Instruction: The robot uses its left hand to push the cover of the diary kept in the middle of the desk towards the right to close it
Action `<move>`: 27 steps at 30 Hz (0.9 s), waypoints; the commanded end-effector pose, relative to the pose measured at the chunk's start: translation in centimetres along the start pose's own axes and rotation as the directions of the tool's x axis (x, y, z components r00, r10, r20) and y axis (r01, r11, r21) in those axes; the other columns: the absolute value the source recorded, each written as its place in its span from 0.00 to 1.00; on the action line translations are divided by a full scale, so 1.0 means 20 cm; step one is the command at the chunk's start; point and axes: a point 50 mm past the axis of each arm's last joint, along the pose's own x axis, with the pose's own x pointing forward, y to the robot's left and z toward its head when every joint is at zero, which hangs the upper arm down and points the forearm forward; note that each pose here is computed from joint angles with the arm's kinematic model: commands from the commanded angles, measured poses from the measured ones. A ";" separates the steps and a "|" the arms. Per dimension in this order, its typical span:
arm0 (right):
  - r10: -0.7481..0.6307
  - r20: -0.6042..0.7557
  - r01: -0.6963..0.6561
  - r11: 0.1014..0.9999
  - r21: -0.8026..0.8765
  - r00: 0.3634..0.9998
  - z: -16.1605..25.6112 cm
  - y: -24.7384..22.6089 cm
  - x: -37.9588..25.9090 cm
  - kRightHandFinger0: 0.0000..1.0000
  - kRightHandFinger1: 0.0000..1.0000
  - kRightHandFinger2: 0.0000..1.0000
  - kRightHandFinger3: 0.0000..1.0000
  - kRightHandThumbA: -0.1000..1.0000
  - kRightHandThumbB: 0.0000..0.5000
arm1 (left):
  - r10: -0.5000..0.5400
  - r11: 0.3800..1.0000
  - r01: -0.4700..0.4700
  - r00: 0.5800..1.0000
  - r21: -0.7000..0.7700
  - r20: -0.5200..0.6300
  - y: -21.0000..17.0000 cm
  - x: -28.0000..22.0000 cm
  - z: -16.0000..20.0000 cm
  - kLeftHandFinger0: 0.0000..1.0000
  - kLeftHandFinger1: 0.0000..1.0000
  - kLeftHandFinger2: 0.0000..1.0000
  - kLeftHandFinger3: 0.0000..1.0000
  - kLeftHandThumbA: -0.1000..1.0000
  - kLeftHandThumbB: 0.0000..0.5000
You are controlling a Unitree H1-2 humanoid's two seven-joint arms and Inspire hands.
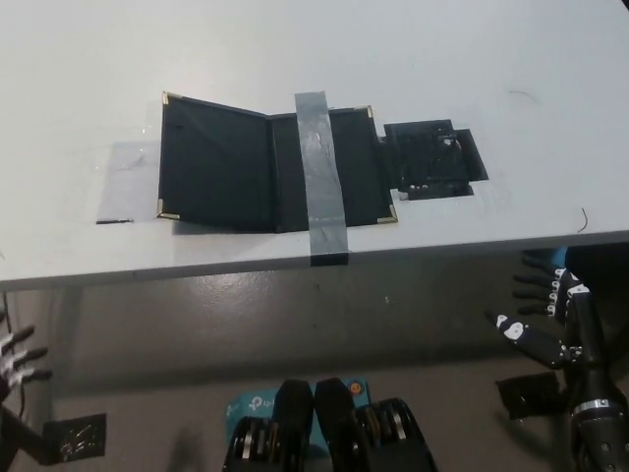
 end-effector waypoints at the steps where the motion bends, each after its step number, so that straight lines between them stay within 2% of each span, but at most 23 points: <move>1: -0.021 0.041 0.021 1.000 -0.009 0.999 0.06 -0.01 0.04 0.48 0.58 0.65 0.74 0.89 0.10 | -0.112 0.994 0.107 0.983 0.036 0.145 -0.05 0.02 0.26 0.69 0.76 0.85 0.97 1.00 0.56; 3: -0.021 0.038 0.021 1.000 -0.008 0.999 0.06 -0.02 0.04 0.48 0.58 0.65 0.75 0.90 0.11 | -0.162 0.987 0.154 0.965 0.054 0.207 -0.09 0.02 0.39 0.73 0.78 0.88 1.00 1.00 0.55; 5: -0.018 0.040 0.019 1.000 -0.013 0.999 0.06 -0.02 0.04 0.48 0.58 0.65 0.75 0.91 0.12 | -0.176 0.984 0.169 0.957 0.052 0.229 -0.11 0.02 0.44 0.73 0.79 0.89 1.00 1.00 0.59; 6: -0.017 0.044 0.018 1.000 -0.017 0.999 0.06 -0.02 0.04 0.48 0.58 0.65 0.75 0.91 0.11 | -0.209 0.978 0.205 0.935 0.044 0.288 -0.13 0.03 0.52 0.73 0.79 0.90 1.00 1.00 0.58; 8: -0.018 0.044 0.019 1.000 -0.021 0.999 0.06 -0.03 0.04 0.48 0.58 0.65 0.75 0.92 0.11 | -0.221 0.974 0.226 0.924 0.022 0.313 -0.16 0.04 0.57 0.73 0.78 0.88 0.99 1.00 0.59; 10: -0.019 0.040 0.019 1.000 -0.014 0.999 0.06 -0.03 0.04 0.48 0.58 0.65 0.75 0.91 0.12 | -0.226 0.971 0.238 0.915 0.005 0.335 -0.17 0.07 0.62 0.73 0.77 0.87 0.97 1.00 0.56; 11: -0.021 0.038 0.021 1.000 -0.020 0.999 0.06 -0.03 0.04 0.48 0.58 0.65 0.75 0.91 0.13 | -0.227 0.963 0.264 0.902 -0.054 0.368 -0.19 0.09 0.66 0.74 0.77 0.87 0.97 1.00 0.47; 15: -0.021 0.033 0.021 1.000 -0.021 0.999 0.06 -0.03 0.04 0.48 0.58 0.65 0.75 0.93 0.15 | -0.225 0.954 0.283 0.894 -0.100 0.388 -0.22 0.15 0.74 0.69 0.77 0.89 0.98 1.00 0.50; 16: -0.023 0.037 0.024 0.999 -0.026 0.999 0.06 -0.03 0.04 0.47 0.57 0.64 0.74 0.93 0.14 | -0.233 0.951 0.293 0.892 -0.101 0.387 -0.23 0.17 0.76 0.70 0.80 0.92 1.00 1.00 0.52; 17: -0.020 0.030 0.021 0.999 -0.033 0.999 0.07 -0.03 0.03 0.46 0.57 0.64 0.75 0.93 0.14 | -0.230 0.948 0.295 0.895 -0.121 0.383 -0.24 0.23 0.76 0.82 0.87 0.97 1.00 1.00 0.40; 19: -0.021 0.031 0.022 0.999 -0.033 0.999 0.07 -0.02 0.04 0.46 0.56 0.64 0.75 0.93 0.11 | -0.219 0.936 0.300 0.906 -0.185 0.361 -0.24 0.29 0.76 0.99 1.00 1.00 1.00 1.00 0.36; 24: -0.024 0.034 0.025 0.999 -0.029 0.999 0.08 -0.02 0.04 0.45 0.55 0.63 0.74 0.91 0.10 | -0.181 0.932 0.259 0.939 -0.254 0.291 -0.25 0.43 0.71 1.00 1.00 1.00 1.00 1.00 0.40; 27: -0.026 0.029 0.027 1.000 -0.013 0.999 0.08 -0.03 0.04 0.48 0.58 0.65 0.77 0.88 0.08 | -0.118 0.928 0.180 0.972 -0.326 0.202 -0.24 0.56 0.62 1.00 1.00 1.00 1.00 1.00 0.33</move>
